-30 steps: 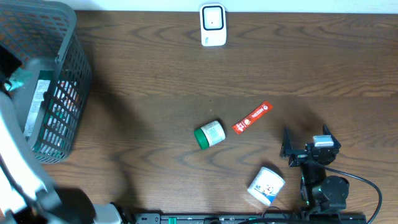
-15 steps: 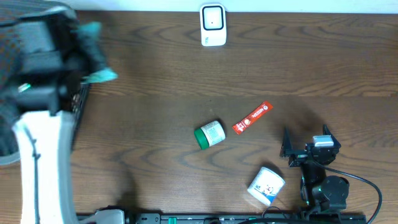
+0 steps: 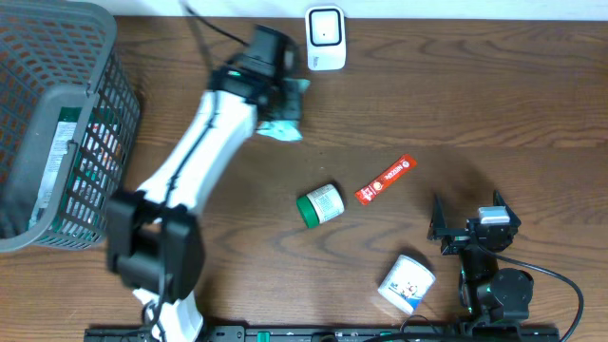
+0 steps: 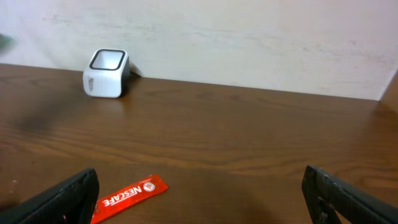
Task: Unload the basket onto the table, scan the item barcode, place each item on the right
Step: 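Grasp the mint wipes pack and carry it under the scanner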
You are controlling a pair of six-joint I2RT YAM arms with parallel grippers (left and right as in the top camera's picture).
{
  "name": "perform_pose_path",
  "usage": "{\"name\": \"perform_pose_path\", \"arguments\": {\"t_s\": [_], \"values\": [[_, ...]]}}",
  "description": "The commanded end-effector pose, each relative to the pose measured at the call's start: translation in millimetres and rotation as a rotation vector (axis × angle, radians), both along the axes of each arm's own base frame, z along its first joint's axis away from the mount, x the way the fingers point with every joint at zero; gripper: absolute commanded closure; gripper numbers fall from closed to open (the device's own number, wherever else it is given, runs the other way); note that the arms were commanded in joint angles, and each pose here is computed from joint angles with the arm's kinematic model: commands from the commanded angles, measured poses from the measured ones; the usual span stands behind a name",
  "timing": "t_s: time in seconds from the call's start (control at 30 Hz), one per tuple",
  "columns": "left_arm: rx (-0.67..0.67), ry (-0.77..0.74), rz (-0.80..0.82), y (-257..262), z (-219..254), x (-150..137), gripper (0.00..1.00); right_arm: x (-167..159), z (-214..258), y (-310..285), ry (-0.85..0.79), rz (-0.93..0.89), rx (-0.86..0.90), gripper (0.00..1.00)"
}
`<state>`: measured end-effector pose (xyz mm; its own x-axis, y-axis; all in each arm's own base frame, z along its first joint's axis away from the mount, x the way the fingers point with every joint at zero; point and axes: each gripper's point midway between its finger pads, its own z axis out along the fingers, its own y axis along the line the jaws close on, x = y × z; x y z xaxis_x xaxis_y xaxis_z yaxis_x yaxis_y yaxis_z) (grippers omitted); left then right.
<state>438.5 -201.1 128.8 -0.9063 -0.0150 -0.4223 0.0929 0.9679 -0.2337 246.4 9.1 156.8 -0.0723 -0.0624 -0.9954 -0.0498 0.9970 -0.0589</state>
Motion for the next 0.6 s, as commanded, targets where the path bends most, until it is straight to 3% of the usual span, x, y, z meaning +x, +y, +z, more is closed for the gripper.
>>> {"name": "perform_pose_path", "arguments": {"t_s": [0.0, 0.3, 0.53, 0.57], "values": [[-0.04, 0.041, -0.007, -32, -18, -8, 0.63, 0, 0, 0, 0.0, -0.002, 0.011, 0.01], [0.007, 0.143, -0.154, -108, -82, -54, 0.63, 0, 0, 0, 0.0, -0.002, 0.011, 0.01], [-0.01, 0.125, -0.19, -132, -84, -64, 0.62, 0, 0, 0, 0.0, -0.002, 0.011, 0.01], [-0.008, 0.13, -0.189, -132, -85, -66, 0.57, 0, 0, 0, 0.0, -0.002, 0.011, 0.01]]}}
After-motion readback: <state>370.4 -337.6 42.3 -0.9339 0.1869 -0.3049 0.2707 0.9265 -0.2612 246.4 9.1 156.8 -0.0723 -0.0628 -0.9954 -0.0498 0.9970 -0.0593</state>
